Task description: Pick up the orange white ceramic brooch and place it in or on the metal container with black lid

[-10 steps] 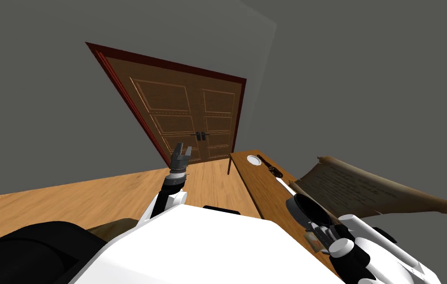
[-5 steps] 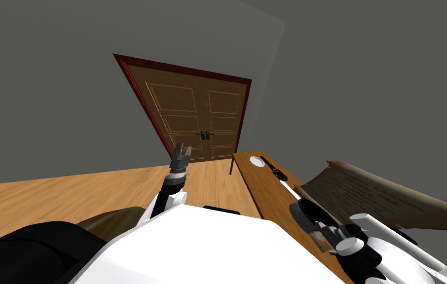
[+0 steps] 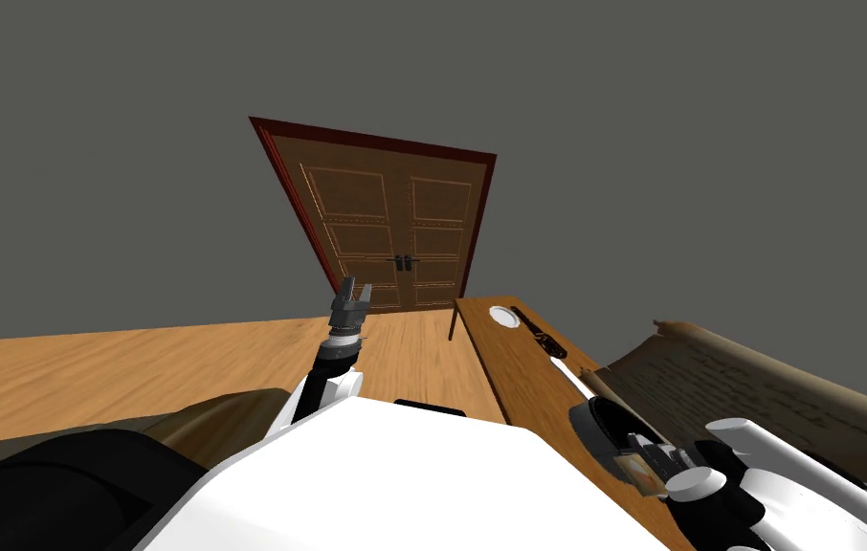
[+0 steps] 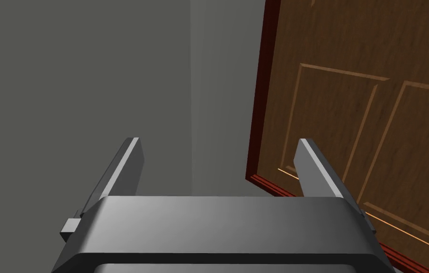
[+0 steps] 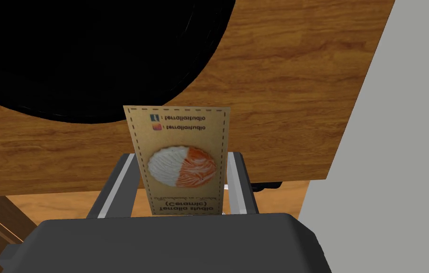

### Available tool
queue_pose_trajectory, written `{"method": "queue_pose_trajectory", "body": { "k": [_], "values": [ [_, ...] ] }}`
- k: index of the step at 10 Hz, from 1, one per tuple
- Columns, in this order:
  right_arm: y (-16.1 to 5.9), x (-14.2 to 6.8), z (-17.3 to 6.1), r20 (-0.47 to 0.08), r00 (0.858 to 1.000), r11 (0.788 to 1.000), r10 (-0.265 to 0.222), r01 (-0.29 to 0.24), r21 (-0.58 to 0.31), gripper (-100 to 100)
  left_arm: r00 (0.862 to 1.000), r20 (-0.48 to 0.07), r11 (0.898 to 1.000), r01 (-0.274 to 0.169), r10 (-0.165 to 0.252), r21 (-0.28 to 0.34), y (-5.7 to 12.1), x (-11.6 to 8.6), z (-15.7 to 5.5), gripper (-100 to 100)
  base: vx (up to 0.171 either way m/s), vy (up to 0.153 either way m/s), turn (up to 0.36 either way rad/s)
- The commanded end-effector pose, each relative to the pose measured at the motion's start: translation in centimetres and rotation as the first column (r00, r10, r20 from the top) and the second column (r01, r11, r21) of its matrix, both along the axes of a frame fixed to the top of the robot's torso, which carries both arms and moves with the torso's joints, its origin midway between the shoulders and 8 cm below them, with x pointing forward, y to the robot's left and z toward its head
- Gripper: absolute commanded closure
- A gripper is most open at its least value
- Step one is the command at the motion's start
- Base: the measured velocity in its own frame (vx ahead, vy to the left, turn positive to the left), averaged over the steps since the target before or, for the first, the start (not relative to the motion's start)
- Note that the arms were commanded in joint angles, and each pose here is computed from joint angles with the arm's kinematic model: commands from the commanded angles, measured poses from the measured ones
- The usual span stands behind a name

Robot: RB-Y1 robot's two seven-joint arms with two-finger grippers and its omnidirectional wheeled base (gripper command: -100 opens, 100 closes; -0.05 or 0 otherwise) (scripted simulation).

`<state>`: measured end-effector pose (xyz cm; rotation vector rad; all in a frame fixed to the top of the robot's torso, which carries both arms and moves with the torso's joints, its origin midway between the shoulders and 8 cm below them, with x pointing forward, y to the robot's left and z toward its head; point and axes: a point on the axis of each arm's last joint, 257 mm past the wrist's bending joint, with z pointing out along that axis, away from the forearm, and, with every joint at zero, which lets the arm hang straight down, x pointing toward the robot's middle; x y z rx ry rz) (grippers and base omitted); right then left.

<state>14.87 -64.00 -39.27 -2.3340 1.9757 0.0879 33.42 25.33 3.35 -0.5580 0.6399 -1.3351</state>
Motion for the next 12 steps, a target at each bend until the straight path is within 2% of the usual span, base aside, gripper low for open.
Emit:
{"method": "queue_pose_trajectory", "body": {
  "k": [1,6,7,8,12],
  "values": [
    [-1.1,-0.3,1.6,-0.002,1.0,1.0,-0.027,0.027,-0.011,100,1.0,0.0,1.0,0.0,0.0,0.0,0.0,0.0,0.0,0,0.018,-0.054,0.184],
    [-5.0,-3.0,6.0,-0.012,0.996,0.992,-0.088,0.087,-0.096,100,1.0,0.0,1.0,0.0,0.0,0.0,0.0,0.0,0.0,0,0.065,-0.089,0.141],
    [-4.4,-2.5,5.6,-0.011,0.997,0.994,-0.081,0.08,-0.08,100,1.0,0.0,1.0,0.0,0.0,0.0,0.0,0.0,0.0,0,0.039,-0.05,0.022],
    [-4.6,-2.6,5.8,-0.01,0.997,0.993,-0.083,0.081,-0.087,-100,1.0,0.0,1.0,0.0,0.0,0.0,0.0,0.0,0.0,0,0.007,-0.011,0.001],
    [-4.6,-2.6,5.8,-0.01,0.997,0.993,-0.082,0.081,-0.087,-100,1.0,0.0,1.0,0.0,0.0,0.0,0.0,0.0,0.0,0,0.0,0.0,0.0]
  ]
}}
